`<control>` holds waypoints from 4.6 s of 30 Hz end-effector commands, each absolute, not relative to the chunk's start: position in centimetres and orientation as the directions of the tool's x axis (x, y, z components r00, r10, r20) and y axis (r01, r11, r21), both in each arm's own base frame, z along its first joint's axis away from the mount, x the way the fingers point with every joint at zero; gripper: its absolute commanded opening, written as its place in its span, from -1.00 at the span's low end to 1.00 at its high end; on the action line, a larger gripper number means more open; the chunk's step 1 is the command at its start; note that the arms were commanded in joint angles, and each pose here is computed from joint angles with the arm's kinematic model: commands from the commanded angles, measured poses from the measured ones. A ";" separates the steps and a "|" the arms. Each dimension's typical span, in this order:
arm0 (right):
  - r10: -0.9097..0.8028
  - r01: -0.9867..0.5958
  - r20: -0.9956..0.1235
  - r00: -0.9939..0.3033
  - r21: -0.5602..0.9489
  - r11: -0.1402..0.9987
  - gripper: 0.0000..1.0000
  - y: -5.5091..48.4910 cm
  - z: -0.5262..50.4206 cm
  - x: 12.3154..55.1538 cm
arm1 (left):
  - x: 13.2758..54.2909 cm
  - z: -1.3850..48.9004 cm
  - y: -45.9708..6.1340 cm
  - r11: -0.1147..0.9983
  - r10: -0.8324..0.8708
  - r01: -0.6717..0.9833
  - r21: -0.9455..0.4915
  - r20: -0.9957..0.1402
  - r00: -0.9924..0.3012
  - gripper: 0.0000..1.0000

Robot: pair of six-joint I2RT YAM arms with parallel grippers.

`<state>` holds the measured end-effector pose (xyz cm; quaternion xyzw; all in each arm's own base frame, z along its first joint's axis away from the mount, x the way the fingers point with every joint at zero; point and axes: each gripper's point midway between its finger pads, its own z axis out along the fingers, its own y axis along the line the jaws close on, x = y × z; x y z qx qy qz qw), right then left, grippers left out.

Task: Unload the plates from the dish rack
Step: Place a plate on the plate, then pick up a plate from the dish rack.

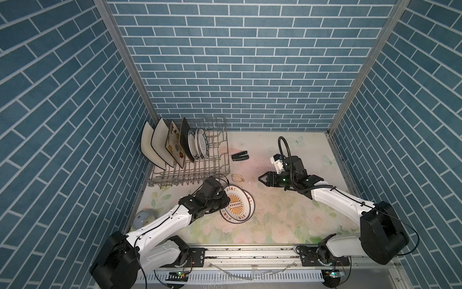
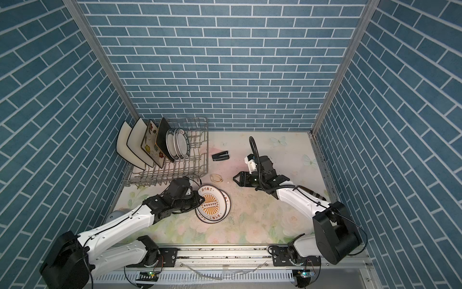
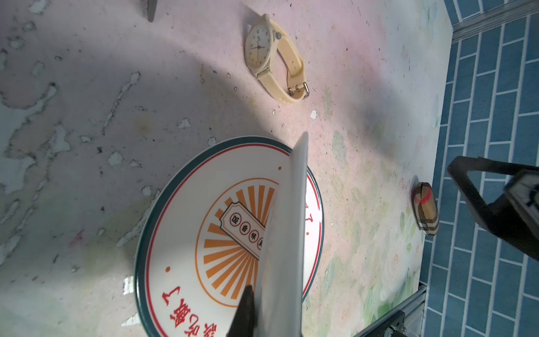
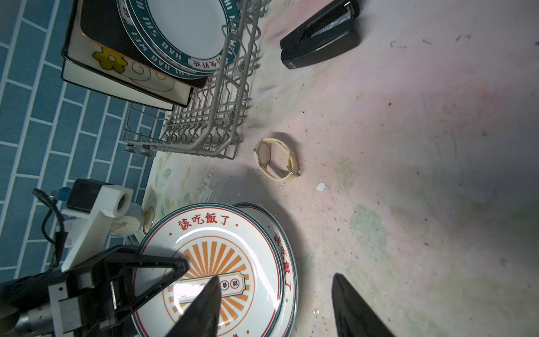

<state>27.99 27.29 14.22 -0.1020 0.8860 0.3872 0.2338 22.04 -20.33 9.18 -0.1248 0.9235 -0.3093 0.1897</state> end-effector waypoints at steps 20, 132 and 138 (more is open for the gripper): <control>-0.116 -0.346 -0.369 -0.922 0.653 0.673 0.11 30.6 11.0 26.3 | 19.0 5.4 -18.3 0.865 -0.298 -0.189 -0.465 -0.174 -0.938 -0.32; -0.340 -0.571 -0.501 -0.795 0.431 0.699 0.07 32.2 13.4 30.1 | 55.9 23.4 -6.5 0.962 0.167 -0.024 0.271 -0.659 -0.733 0.05; -0.361 -0.579 -0.484 -0.797 0.441 0.686 0.06 32.8 13.0 30.5 | 56.0 22.2 -5.9 0.962 0.154 -0.035 0.269 -0.649 -0.745 0.04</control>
